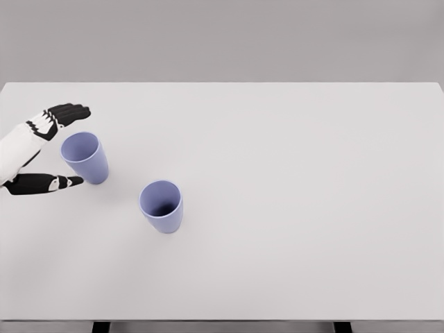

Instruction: Place the right cup on the left cup with left arm

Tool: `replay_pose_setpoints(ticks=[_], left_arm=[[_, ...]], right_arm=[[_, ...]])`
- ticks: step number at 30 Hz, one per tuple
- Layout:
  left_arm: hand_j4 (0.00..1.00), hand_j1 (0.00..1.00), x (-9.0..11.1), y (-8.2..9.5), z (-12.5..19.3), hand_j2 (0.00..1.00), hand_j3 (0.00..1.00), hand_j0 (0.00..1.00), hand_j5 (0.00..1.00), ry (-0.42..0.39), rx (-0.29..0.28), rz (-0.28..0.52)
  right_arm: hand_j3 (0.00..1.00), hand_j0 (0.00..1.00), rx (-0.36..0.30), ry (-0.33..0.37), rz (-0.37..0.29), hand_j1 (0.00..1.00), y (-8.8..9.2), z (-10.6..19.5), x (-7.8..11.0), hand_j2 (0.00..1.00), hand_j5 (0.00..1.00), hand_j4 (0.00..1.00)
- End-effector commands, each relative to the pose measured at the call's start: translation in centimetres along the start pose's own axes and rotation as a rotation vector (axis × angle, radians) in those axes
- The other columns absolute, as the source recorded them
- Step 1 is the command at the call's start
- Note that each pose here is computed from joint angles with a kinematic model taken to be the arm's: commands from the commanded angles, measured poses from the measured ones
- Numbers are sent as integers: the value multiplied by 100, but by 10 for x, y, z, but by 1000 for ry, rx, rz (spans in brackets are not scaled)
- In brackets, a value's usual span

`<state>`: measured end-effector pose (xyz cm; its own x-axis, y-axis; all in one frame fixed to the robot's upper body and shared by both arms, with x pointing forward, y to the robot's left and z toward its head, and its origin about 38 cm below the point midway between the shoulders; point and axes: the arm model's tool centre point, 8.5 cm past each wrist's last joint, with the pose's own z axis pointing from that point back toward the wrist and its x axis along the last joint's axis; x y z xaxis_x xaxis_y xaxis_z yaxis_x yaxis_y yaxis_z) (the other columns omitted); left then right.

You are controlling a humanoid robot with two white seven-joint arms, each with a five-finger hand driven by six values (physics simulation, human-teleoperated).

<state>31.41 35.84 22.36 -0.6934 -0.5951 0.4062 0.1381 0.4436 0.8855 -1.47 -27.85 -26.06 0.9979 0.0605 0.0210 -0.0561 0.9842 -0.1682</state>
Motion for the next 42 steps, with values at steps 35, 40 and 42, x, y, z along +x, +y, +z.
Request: replay_pose_setpoints(ticks=[35,40,42], left_arm=[[100,100,33,-7,-49,100,100,100,100,-338,-206,665],[100,100,30,-23,-48,100,100,100,100,-291,-216,745],[100,100,29,-39,-48,100,100,100,100,-250,-225,805]], right_arm=[[100,100,0,0,0,100,0,0,0,100,100,100],[100,100,0,0,0,100,0,0,0,100,100,100],[100,100,0,0,0,100,0,0,0,100,100,100]])
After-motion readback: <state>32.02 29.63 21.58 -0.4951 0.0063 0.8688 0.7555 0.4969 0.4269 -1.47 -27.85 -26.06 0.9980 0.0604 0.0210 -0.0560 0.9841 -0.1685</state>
